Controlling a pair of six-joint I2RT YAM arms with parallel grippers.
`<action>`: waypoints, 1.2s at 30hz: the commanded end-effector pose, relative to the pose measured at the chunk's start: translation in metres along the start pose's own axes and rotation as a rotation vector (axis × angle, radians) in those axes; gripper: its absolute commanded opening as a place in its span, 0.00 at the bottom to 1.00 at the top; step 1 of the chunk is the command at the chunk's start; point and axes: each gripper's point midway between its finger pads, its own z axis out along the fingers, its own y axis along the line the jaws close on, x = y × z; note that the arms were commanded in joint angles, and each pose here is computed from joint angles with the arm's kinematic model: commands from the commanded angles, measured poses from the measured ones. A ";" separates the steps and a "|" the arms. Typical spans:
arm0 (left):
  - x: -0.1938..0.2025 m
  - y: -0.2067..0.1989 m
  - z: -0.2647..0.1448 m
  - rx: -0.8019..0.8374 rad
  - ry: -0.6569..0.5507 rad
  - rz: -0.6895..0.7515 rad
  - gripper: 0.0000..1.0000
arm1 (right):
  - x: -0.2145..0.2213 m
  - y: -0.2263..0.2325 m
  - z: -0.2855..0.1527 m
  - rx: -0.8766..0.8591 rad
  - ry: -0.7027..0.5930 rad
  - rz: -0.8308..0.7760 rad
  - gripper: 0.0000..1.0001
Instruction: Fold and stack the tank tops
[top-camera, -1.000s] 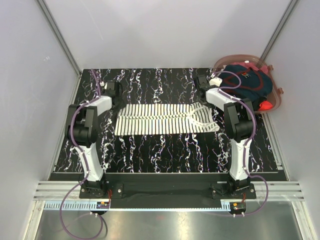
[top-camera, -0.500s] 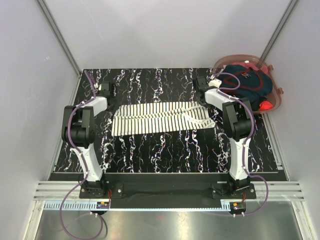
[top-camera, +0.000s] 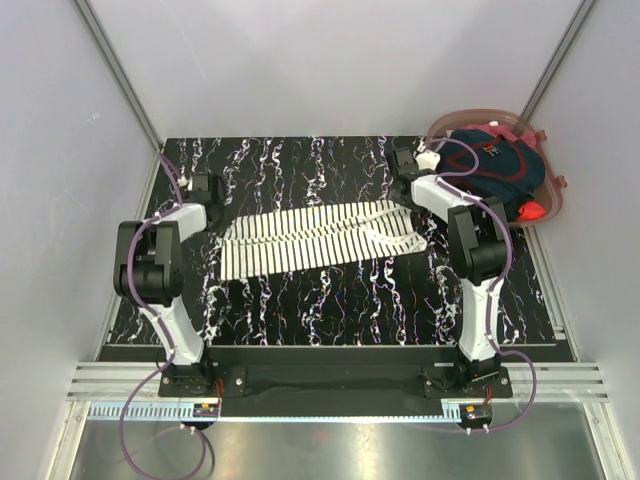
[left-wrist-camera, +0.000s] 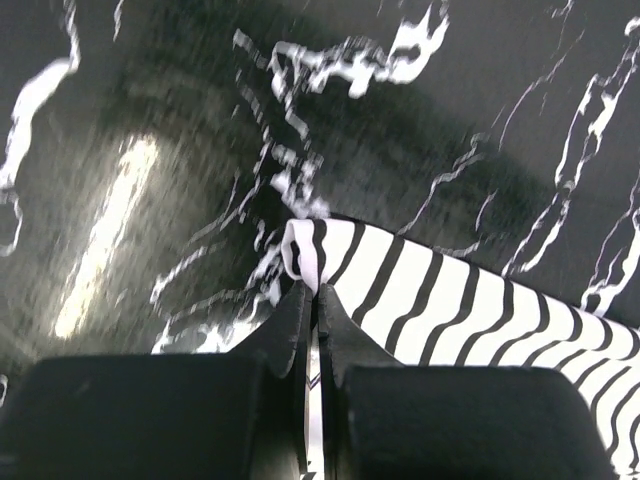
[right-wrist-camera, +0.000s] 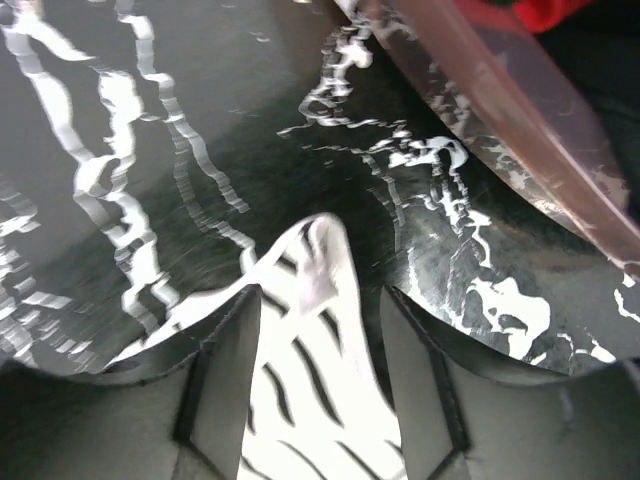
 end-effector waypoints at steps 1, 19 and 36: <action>-0.007 -0.002 -0.023 0.044 -0.065 -0.049 0.00 | -0.038 0.034 -0.056 -0.180 -0.071 0.023 0.60; 0.020 0.024 -0.063 0.043 -0.131 -0.198 0.02 | 0.103 0.005 -0.134 -0.309 0.186 -0.121 0.59; 0.050 0.006 -0.071 0.021 -0.135 -0.131 0.01 | 0.099 0.017 -0.068 -0.275 0.236 -0.053 0.00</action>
